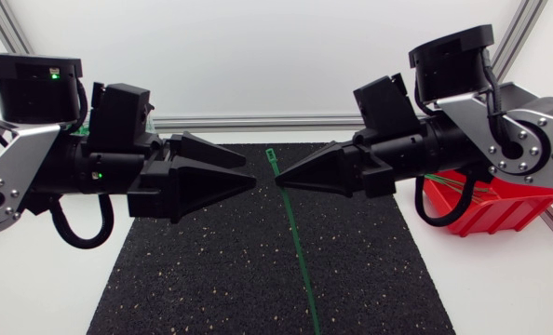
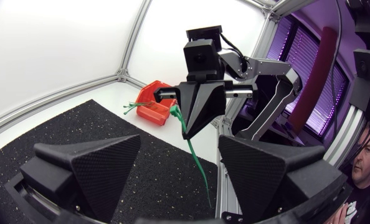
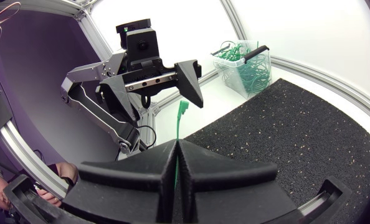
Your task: Take a green cable tie from the red box, thread the tail through the head to close it, then place it in the transparent bin on the left.
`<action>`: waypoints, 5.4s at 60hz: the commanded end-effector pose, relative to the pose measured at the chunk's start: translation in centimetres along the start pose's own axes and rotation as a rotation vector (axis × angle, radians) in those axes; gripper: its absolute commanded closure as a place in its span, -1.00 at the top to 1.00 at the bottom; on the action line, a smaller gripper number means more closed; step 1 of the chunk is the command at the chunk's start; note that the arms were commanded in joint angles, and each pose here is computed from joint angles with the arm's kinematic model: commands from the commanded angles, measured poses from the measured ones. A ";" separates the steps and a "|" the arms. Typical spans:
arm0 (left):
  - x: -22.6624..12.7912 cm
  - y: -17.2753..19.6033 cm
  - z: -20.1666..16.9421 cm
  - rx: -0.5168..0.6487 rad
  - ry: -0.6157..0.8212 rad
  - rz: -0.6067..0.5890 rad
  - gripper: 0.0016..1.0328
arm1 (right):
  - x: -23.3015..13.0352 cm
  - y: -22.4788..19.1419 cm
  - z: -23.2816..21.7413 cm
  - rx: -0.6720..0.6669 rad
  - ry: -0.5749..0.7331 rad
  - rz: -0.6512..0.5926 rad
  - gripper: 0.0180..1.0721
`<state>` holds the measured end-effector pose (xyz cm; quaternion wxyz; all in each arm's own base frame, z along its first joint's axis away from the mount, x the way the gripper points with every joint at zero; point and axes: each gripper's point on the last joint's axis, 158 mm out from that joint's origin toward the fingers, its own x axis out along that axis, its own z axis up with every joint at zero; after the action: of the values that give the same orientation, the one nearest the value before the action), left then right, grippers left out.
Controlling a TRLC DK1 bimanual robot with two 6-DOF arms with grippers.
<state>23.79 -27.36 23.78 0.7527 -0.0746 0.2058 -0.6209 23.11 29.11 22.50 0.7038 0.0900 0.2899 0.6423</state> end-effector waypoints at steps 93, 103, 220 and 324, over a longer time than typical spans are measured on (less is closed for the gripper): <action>3.4 -2.3 1.1 -0.066 -0.033 -0.135 -0.62 | -0.1 1.3 -0.6 0.001 -0.030 -0.013 -0.89; 3.4 -2.2 1.0 -0.068 -0.033 -0.133 -0.62 | 0.0 1.3 -0.7 -0.001 -0.029 -0.013 -0.89; 3.5 -1.1 -0.1 -0.055 0.094 -0.085 -0.93 | 1.4 0.4 -3.3 -0.045 0.061 -0.014 -0.50; 4.2 -1.7 1.8 -0.023 -0.009 -0.154 0.14 | -1.7 0.2 -0.1 0.053 -0.079 -0.024 -0.89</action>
<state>23.94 -31.48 26.03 0.7153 -0.0883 0.1853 -0.6680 23.19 27.77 23.08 0.7239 0.1140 0.2727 0.6234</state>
